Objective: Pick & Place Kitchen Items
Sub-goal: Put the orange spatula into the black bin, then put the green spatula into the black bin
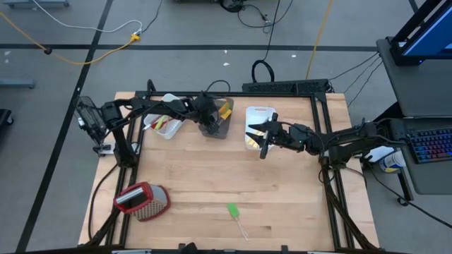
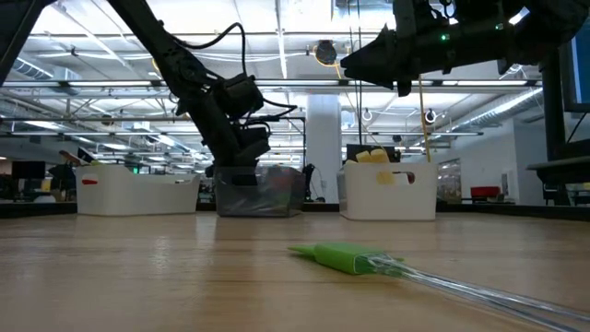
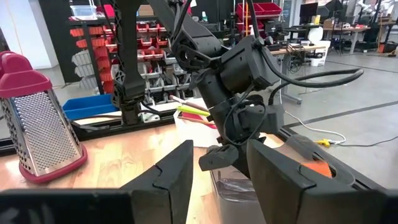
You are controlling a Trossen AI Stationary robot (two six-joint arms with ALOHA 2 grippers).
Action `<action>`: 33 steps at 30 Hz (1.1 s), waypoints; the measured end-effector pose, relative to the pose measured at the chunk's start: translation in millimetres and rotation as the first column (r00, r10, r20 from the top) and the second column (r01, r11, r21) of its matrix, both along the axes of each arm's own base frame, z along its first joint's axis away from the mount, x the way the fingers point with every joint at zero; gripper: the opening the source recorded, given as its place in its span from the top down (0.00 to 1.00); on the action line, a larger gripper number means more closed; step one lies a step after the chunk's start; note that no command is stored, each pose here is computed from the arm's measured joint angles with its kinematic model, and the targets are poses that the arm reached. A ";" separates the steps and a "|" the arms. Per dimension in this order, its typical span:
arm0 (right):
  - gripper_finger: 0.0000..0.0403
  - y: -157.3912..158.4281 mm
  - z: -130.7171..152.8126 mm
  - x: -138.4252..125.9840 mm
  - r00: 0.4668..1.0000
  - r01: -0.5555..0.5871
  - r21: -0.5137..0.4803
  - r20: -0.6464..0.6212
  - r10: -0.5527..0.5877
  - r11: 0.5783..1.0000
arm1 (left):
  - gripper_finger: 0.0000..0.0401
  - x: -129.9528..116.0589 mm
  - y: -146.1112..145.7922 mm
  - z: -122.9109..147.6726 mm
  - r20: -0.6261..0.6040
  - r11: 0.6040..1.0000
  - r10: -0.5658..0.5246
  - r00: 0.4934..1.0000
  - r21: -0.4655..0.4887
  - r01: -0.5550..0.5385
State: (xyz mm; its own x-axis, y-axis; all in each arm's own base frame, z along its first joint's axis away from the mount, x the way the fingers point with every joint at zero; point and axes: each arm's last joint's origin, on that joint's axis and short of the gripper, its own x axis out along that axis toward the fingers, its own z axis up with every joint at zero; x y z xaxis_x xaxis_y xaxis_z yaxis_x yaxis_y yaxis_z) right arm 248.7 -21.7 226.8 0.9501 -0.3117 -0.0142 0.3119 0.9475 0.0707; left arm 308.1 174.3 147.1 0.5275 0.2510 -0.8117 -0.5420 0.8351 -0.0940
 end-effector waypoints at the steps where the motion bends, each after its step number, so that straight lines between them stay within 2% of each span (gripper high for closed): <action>1: 0.65 0.0 0.0 0.0 1.000 0.000 0.000 0.000 0.000 1.000 | 0.90 0.1 -0.2 -0.1 -0.001 1.000 -0.001 1.000 0.000 0.001; 5: 0.65 0.0 0.0 0.0 1.000 0.000 0.000 0.000 0.000 1.000 | 0.81 1.2 0.3 0.6 0.013 1.000 -0.001 1.000 0.010 0.001; 11: 0.65 0.0 0.0 0.0 1.000 0.000 0.000 0.000 0.000 1.000 | 0.75 3.7 1.6 2.6 0.041 0.999 0.012 0.999 0.037 -0.013; 27: 0.65 0.0 -1.3 0.0 1.000 0.000 0.001 -0.014 0.000 1.000 | 0.74 5.4 -1.5 18.7 0.108 0.998 0.000 0.994 0.066 -0.007; 33: 0.65 0.0 -1.3 0.0 1.000 0.000 0.001 -0.014 0.000 1.000 | 0.74 10.4 -18.1 34.5 0.162 0.990 -0.130 0.978 0.077 0.119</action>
State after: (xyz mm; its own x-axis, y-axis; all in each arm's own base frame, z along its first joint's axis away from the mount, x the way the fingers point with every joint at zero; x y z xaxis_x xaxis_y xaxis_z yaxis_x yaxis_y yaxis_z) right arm 248.7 -21.7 225.5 0.9498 -0.3116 -0.0278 0.3128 0.9475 0.0671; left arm 318.5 156.3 181.6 0.6841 0.2249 -0.6938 -0.4148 0.9025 -0.1164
